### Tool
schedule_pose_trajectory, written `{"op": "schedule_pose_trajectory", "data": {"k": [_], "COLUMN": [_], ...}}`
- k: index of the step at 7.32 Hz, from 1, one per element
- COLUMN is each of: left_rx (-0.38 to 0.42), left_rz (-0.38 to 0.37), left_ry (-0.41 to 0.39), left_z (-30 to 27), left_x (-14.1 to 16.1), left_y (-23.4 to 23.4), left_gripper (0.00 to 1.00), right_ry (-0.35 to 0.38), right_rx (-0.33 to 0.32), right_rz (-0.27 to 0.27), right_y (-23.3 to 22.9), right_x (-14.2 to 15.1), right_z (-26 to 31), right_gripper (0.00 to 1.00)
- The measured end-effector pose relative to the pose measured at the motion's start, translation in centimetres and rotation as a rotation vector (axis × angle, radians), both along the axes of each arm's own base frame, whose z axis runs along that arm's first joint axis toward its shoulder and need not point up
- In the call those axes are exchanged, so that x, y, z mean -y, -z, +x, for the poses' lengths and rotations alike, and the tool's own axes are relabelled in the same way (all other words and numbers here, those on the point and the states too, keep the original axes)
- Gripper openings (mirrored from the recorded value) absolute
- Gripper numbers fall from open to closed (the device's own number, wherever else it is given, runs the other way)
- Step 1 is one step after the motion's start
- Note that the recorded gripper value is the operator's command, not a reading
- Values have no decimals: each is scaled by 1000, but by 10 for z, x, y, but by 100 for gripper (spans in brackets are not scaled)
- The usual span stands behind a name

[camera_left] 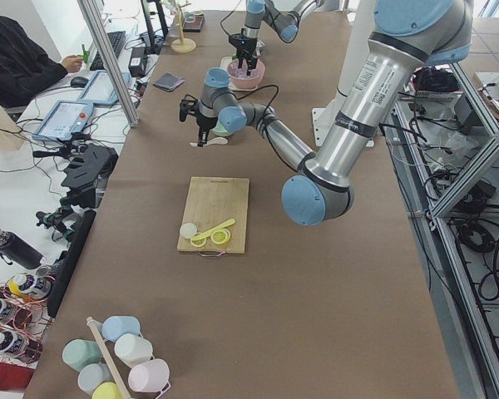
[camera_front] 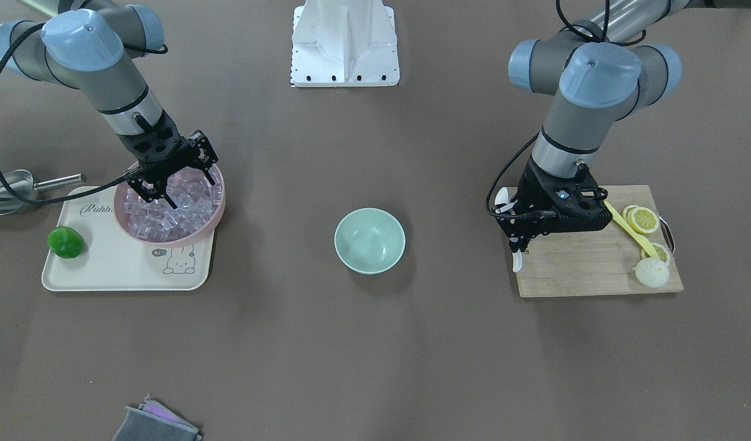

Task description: Put spoon and ice into bowl

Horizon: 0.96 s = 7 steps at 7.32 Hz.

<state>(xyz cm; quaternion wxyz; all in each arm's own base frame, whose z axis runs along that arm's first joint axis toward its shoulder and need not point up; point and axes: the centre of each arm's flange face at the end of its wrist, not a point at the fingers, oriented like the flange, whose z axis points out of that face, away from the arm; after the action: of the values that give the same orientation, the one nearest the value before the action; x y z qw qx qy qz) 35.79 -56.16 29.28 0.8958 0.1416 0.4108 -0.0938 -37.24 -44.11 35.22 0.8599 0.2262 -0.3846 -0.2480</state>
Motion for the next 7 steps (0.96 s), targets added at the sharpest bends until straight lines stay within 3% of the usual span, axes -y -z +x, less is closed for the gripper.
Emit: {"op": "schedule_pose_trajectory", "data": {"k": [2, 7], "left_rx": [0, 0], "left_rz": [0, 0], "left_ry": [0, -1], "left_z": [0, 0], "left_x": [0, 0], "left_y": [0, 0], "left_gripper": [0, 0], "right_ry": [0, 0], "right_rx": [-3, -11], "right_rz": [-7, -21], "right_y": [-2, -5], "right_x": [1, 6], "right_z": [-5, -15], "right_gripper": [56, 54]}}
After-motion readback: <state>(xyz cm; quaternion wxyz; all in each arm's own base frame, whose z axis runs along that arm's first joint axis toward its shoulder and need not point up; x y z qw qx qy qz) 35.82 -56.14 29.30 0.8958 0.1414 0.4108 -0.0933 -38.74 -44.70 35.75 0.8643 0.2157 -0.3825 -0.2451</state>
